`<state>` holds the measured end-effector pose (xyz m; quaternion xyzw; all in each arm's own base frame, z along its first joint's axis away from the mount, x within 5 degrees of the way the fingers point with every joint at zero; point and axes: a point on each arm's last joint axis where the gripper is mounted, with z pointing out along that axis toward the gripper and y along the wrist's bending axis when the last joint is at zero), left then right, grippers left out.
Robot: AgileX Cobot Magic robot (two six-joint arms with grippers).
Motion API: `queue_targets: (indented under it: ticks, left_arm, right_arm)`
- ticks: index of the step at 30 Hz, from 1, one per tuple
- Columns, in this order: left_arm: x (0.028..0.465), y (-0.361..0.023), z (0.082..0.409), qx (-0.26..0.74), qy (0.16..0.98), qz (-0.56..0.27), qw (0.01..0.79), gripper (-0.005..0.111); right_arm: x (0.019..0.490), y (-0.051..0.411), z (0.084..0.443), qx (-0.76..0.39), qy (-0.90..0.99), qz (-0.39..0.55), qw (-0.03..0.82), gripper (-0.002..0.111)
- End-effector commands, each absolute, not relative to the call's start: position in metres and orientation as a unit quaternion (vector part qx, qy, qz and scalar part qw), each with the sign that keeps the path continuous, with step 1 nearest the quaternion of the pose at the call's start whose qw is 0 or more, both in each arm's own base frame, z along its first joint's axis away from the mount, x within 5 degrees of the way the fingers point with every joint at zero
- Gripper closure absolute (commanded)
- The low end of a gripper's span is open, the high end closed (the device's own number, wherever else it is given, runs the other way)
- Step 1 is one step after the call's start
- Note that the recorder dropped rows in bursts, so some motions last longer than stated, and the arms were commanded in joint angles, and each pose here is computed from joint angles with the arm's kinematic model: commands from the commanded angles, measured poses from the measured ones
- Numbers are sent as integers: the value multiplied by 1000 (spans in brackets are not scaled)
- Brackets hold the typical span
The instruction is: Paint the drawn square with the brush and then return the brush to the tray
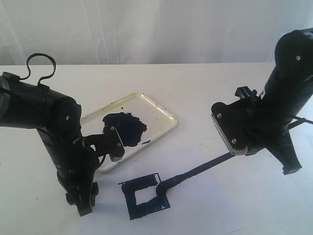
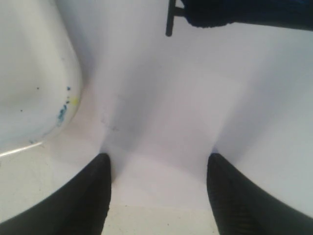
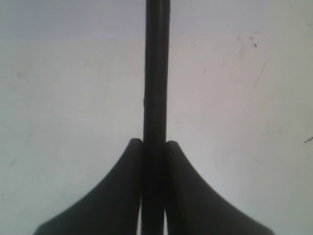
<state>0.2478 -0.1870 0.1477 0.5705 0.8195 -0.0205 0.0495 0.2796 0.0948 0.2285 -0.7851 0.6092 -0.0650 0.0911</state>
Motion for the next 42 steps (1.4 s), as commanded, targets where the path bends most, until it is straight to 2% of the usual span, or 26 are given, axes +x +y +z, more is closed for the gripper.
queue_targets:
  ticks: [1,42]
  left_arm:
    - [244,-187,142,569,821,-25,36,45]
    - [244,-187,142,569,821,-25,36,45]
  right_arm:
    - [280,94,227,-785,609,-71,91,108]
    - [290,97,220,-783,606,-85,114,108]
